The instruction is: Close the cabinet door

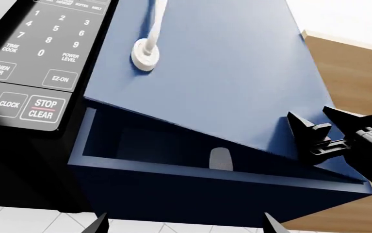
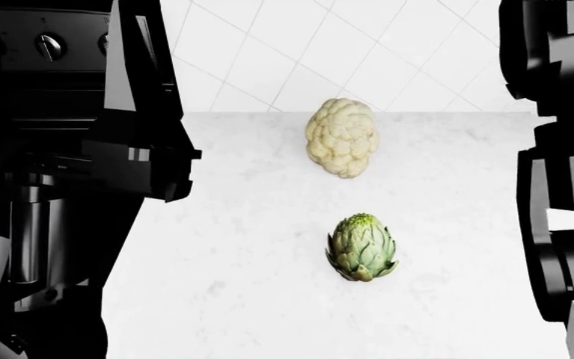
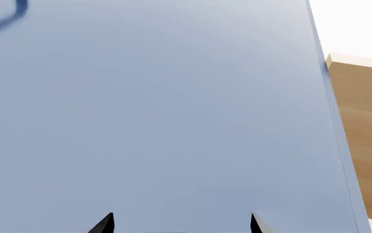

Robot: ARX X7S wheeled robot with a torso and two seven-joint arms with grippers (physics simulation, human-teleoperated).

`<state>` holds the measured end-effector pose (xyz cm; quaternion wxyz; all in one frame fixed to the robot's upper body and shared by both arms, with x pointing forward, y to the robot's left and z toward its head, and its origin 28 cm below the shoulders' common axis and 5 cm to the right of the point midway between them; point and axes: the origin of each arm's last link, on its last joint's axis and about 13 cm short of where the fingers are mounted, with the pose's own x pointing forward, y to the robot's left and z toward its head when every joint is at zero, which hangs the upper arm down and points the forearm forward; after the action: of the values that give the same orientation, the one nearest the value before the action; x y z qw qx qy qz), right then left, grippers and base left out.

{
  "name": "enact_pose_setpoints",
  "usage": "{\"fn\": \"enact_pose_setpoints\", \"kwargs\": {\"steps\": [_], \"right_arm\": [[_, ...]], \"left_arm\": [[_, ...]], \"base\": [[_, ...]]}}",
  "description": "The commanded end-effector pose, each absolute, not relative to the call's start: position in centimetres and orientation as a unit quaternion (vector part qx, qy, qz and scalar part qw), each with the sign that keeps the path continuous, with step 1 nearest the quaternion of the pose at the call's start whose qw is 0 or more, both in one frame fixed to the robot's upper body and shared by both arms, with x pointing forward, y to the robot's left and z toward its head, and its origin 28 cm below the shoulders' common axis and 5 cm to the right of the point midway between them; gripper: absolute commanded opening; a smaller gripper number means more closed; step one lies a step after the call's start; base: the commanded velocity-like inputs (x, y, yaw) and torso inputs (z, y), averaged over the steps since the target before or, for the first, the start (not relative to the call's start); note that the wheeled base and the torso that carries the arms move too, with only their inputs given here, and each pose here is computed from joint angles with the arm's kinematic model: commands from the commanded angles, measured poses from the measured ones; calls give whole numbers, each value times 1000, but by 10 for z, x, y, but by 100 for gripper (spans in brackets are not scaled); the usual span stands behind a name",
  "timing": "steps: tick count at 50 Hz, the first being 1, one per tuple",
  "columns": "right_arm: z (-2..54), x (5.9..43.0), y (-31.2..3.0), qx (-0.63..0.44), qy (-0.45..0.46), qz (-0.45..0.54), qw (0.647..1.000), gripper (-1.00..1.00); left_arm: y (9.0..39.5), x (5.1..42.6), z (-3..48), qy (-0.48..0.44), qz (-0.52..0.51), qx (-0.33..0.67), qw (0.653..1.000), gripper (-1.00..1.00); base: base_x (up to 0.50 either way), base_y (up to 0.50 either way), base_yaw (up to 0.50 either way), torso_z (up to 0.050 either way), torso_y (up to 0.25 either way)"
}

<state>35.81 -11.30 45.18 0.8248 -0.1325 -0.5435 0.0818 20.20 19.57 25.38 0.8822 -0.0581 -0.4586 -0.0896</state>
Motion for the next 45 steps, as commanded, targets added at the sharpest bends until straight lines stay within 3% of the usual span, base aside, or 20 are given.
{"fn": "enact_pose_setpoints", "kwargs": {"steps": [1, 18, 34, 45], "right_arm": [[426, 409, -119, -148, -475, 56, 866, 100], [365, 432, -107, -211, -374, 73, 900, 100], [347, 437, -93, -229, -320, 89, 915, 100], [351, 436, -93, -225, -324, 84, 915, 100]], "left_arm": [[201, 201, 254, -461, -80, -55, 882, 100], [211, 199, 254, -466, -61, -48, 881, 100], [211, 200, 254, -466, -58, -42, 882, 100], [211, 199, 254, -466, -61, -31, 882, 100]], "base": [[0, 0, 0, 0, 0], [2, 0, 0, 0, 0], [3, 0, 2, 0, 0], [3, 1, 4, 16, -250]]}}
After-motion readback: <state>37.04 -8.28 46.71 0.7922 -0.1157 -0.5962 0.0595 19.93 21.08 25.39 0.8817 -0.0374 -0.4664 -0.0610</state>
